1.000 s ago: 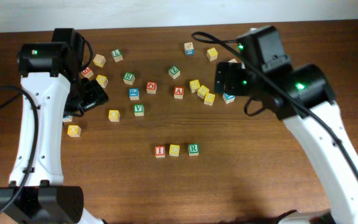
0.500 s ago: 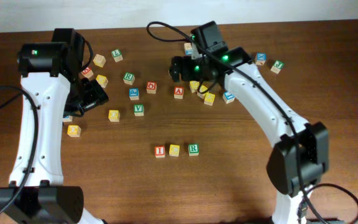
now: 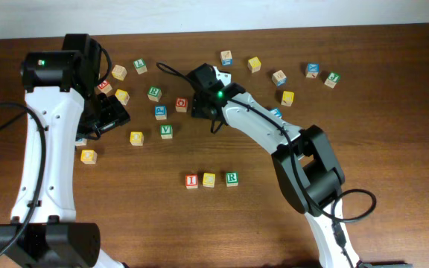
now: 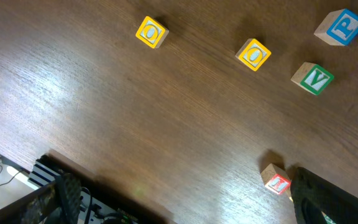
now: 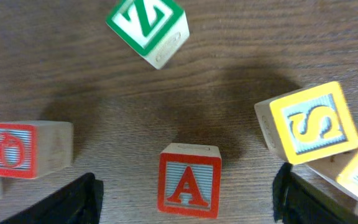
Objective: Spell out ICRA
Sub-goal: 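Move the right gripper back over the red A block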
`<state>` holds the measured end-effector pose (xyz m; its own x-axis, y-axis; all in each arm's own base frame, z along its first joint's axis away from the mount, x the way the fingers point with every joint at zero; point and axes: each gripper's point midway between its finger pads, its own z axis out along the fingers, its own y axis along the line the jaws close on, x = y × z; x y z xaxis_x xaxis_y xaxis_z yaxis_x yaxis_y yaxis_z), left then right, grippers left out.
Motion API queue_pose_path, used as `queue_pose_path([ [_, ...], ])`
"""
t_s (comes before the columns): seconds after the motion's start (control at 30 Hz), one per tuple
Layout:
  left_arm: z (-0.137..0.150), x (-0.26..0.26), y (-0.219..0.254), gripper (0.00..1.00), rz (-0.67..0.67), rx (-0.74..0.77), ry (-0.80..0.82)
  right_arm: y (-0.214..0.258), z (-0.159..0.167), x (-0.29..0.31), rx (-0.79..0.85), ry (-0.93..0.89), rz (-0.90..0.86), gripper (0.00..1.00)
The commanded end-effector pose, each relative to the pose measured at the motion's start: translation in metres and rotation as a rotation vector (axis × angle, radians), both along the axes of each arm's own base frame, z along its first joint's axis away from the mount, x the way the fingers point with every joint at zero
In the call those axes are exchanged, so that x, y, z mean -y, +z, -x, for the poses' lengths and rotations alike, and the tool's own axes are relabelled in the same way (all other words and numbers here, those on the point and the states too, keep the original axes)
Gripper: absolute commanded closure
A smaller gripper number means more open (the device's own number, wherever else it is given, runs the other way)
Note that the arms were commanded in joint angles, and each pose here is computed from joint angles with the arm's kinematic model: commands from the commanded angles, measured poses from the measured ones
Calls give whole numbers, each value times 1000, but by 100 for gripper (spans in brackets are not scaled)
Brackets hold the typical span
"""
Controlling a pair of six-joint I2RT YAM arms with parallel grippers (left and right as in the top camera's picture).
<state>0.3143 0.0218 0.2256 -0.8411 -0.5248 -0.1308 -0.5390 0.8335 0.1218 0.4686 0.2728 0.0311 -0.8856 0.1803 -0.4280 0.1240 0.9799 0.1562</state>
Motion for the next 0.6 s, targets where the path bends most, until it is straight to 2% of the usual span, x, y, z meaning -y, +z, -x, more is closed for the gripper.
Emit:
queue_pose_path([
  [0.0, 0, -2, -2, 1, -4, -5, 16, -4, -3, -2, 18, -9, 7, 31],
  [0.07, 0, -2, -2, 1, -4, -5, 16, -4, -6, 1, 32, -19, 22, 45],
  [0.37, 0, -2, -2, 1, -4, -5, 16, -22, -4, 3, 11, -19, 39, 46],
  [0.43, 0, -2, -2, 1, -4, -5, 16, -22, -5, 2, 16, -19, 36, 56],
  [0.53, 0, -2, -2, 1, -4, -5, 16, -21, -6, 1, 21, -19, 33, 58],
  [0.57, 0, -2, -2, 1, -4, -5, 16, -21, -6, 2, 21, -8, 39, 62],
])
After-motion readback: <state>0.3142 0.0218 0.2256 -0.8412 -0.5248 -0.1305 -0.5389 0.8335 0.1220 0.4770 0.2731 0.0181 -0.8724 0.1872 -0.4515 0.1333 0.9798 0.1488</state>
